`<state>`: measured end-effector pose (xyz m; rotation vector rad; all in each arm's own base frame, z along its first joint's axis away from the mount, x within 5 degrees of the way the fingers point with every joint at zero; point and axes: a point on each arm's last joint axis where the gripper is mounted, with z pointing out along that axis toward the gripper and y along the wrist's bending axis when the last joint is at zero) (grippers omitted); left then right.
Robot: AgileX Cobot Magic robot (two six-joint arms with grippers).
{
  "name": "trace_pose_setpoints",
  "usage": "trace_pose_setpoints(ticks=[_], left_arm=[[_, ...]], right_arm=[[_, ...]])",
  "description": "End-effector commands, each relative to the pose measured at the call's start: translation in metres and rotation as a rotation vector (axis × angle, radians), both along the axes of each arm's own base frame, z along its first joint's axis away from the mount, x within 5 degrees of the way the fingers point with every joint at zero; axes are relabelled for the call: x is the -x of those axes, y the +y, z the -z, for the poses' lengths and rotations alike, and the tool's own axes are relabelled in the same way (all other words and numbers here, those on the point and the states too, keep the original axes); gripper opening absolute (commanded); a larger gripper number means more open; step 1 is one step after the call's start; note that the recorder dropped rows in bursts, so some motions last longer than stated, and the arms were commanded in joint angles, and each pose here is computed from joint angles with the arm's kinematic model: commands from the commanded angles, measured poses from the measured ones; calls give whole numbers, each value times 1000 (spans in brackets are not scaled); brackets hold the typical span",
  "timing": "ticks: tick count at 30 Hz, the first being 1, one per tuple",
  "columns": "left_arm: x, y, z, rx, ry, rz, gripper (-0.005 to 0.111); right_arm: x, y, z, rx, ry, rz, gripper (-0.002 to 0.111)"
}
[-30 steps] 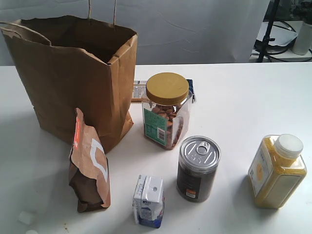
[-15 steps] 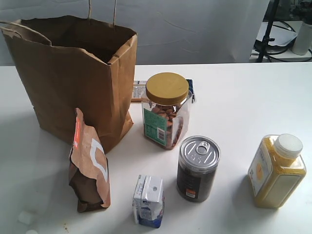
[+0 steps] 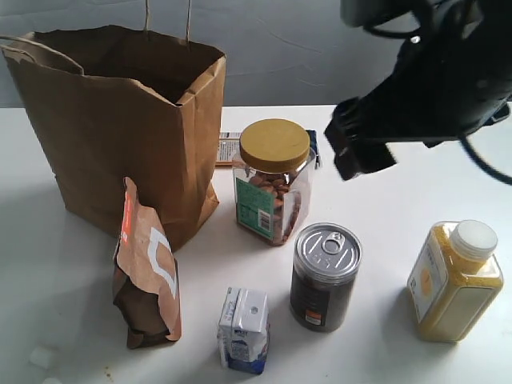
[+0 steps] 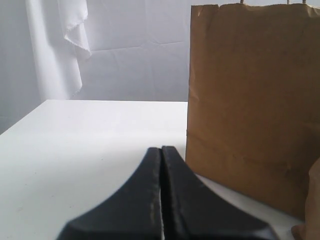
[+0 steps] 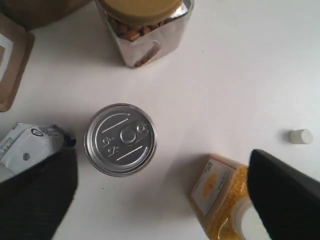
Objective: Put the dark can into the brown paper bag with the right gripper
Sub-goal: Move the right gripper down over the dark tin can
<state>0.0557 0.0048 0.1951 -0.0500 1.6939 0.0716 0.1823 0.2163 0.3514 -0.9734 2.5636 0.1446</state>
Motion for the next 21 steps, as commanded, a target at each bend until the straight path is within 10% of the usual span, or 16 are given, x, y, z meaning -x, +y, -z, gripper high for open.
trace_pose_setpoints(ticks=[1,21], left_arm=[[0,0,1,1,-5,5,0],[0,0,1,1,-5,5,0]], right_arm=[[-10,22,28,33,122,19,100],[-31,57,131,80,224,31,98]])
